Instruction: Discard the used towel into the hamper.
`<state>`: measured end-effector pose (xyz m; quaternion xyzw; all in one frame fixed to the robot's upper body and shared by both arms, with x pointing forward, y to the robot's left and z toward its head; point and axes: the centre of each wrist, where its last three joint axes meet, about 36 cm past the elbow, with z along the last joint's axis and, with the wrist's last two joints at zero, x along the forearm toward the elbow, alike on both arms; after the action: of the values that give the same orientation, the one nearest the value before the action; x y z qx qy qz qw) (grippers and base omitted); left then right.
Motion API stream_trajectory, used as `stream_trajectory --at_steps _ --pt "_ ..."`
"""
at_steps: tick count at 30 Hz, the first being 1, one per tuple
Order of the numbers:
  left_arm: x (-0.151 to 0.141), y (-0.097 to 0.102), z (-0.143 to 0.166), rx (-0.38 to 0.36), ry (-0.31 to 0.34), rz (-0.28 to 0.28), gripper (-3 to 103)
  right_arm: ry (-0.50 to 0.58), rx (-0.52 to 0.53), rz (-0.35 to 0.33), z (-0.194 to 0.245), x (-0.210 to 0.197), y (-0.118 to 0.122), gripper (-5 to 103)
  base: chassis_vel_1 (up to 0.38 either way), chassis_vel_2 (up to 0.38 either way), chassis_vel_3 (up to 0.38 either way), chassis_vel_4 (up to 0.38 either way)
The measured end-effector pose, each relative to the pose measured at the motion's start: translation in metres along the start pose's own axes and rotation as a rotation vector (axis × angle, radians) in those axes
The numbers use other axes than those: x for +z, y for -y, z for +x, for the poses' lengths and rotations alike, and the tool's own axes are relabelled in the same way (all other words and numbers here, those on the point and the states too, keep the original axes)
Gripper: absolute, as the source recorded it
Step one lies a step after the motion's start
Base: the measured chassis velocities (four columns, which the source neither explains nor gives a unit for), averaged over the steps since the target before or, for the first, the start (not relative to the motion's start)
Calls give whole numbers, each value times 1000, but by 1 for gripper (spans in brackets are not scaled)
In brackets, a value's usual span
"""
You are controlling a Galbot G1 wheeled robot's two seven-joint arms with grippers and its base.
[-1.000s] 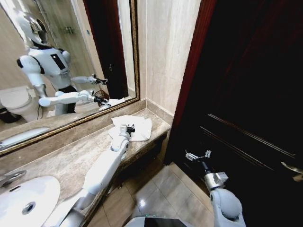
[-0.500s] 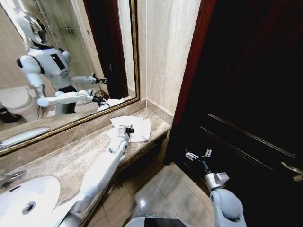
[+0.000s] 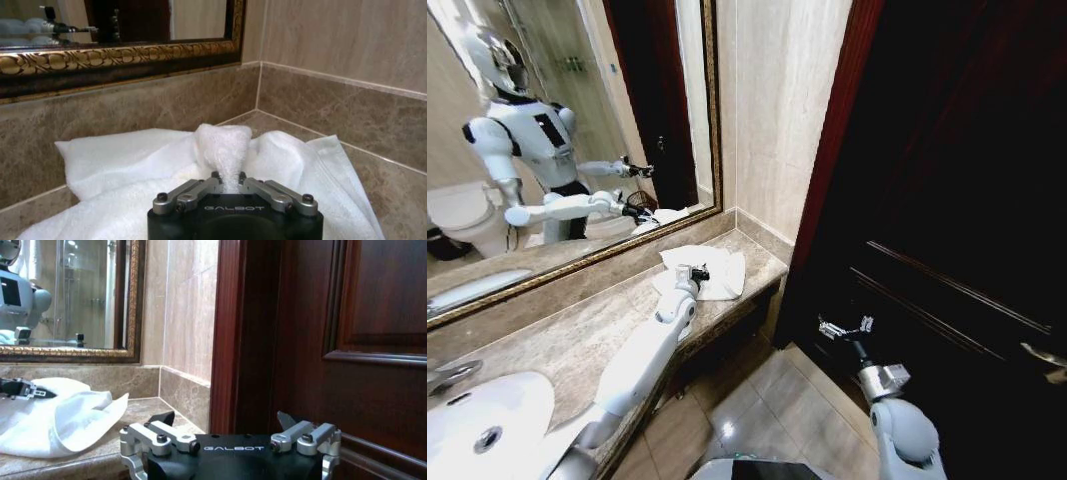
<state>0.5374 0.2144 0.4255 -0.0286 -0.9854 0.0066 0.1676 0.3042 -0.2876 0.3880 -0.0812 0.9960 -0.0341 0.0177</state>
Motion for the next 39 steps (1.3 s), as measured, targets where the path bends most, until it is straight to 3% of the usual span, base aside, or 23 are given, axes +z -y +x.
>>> stream_trajectory --at_steps 14,18,23,25,29,33,34,36,39 --pt "0 -1 -2 10 6 0 2 -2 -2 2 -1 0 1 100 0 0 0 0" --pt "1 -1 -1 23 35 4 2 -1 -2 0 0 0 2 100 0 0 0 0" --pt "-3 -8 7 90 157 -9 2 0 -3 -1 -1 0 2 100 0 0 0 0" --pt "-12 -8 24 90 213 -31 2 2 -6 -3 -2 -1 1 100 0 0 0 0" --pt "-22 -9 45 69 242 -33 2 7 -11 -5 -3 -1 -1 100 0 0 0 0" --pt "-47 -34 104 46 334 -52 2 19 -17 -11 -3 -1 -3 100 0 0 0 0" --pt "-47 -34 104 46 334 -52 2 19 -17 -11 -3 -1 -3 100 0 0 0 0" --pt "-48 -46 136 42 349 -69 2 25 -19 -15 -2 -1 -3 100 0 0 0 0" --pt "-41 -47 169 40 346 -76 2 30 -20 -16 0 -1 -3 100 0 0 0 0"
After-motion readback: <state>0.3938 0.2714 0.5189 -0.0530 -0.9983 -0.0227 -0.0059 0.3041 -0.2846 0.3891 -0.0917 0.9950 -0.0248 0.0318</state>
